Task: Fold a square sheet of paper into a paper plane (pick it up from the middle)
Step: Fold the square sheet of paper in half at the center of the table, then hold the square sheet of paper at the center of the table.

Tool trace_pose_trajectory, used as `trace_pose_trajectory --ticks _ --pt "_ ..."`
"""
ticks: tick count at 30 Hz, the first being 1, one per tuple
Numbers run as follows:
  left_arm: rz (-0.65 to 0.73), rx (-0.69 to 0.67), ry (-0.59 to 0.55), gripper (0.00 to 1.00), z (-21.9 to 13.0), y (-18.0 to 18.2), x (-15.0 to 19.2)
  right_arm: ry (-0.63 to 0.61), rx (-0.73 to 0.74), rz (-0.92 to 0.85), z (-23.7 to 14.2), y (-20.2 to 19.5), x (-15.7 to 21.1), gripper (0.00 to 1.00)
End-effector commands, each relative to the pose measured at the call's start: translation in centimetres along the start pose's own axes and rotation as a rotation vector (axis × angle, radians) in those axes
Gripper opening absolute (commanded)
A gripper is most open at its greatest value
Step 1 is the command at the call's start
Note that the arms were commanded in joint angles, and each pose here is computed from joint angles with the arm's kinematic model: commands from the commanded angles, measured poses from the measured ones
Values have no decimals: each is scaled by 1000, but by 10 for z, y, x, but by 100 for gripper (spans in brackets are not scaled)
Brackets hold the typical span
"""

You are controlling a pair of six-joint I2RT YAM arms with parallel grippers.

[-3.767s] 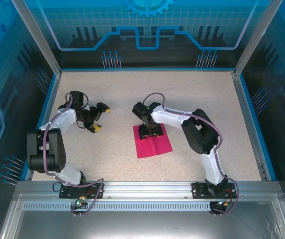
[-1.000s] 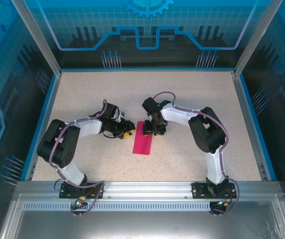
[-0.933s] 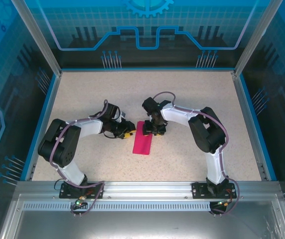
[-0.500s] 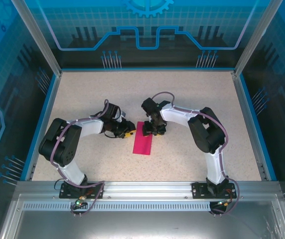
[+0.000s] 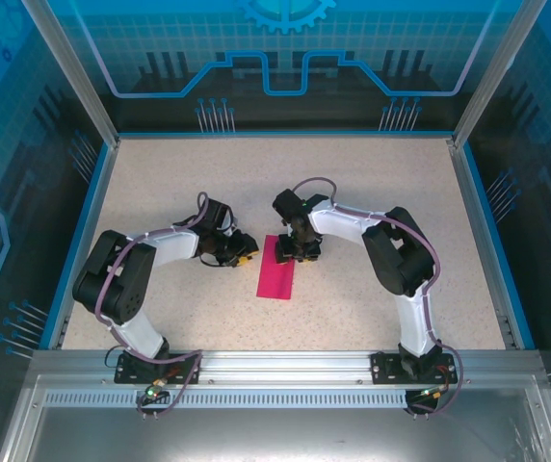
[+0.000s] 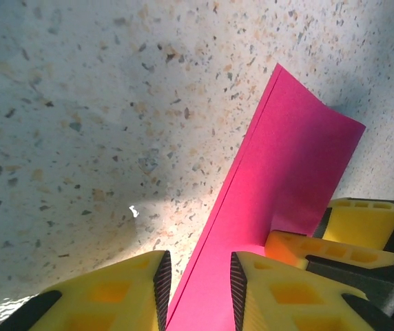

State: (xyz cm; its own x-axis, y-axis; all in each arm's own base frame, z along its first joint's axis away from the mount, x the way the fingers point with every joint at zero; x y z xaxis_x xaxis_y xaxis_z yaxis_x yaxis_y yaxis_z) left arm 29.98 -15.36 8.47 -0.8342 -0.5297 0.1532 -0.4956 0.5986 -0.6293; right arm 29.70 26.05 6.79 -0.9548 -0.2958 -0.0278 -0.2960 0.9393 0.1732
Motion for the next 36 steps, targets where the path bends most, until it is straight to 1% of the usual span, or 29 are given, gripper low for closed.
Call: trace_pose_trajectory --ticks 1,6,15,18,21,36 --pt "-22 -9 -9 32 -5 0 3 238 109 -4 96 -24 45 58" --pt "-7 18 1 31 -7 -4 5 246 112 -12 98 -24 46 59" --pt "25 87 71 25 -2 -12 11 258 120 -7 100 -24 47 60" --pt "35 90 86 24 0 -14 14 258 115 6 100 -24 46 60" --pt "44 90 98 23 2 -16 15 288 119 23 109 -26 50 60" --pt "66 73 140 20 13 -17 22 313 104 52 115 -25 49 61"
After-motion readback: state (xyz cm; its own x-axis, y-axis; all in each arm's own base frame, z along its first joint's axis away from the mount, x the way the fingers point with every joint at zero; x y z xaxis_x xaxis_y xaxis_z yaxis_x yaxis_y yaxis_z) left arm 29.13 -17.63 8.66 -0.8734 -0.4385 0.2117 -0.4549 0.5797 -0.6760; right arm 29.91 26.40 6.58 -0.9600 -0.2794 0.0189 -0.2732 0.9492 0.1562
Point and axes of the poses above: each hand's point on the last joint's axis, 136 mm out from that joint toward the fingers, its own z axis out along the fingers, its own y axis along the line the jaws close on, x = y × z, the point moved 7 cm from there along -z, back along the fingers, and after that the axes turned 10 degrees about -z, right-handed, at the moved point
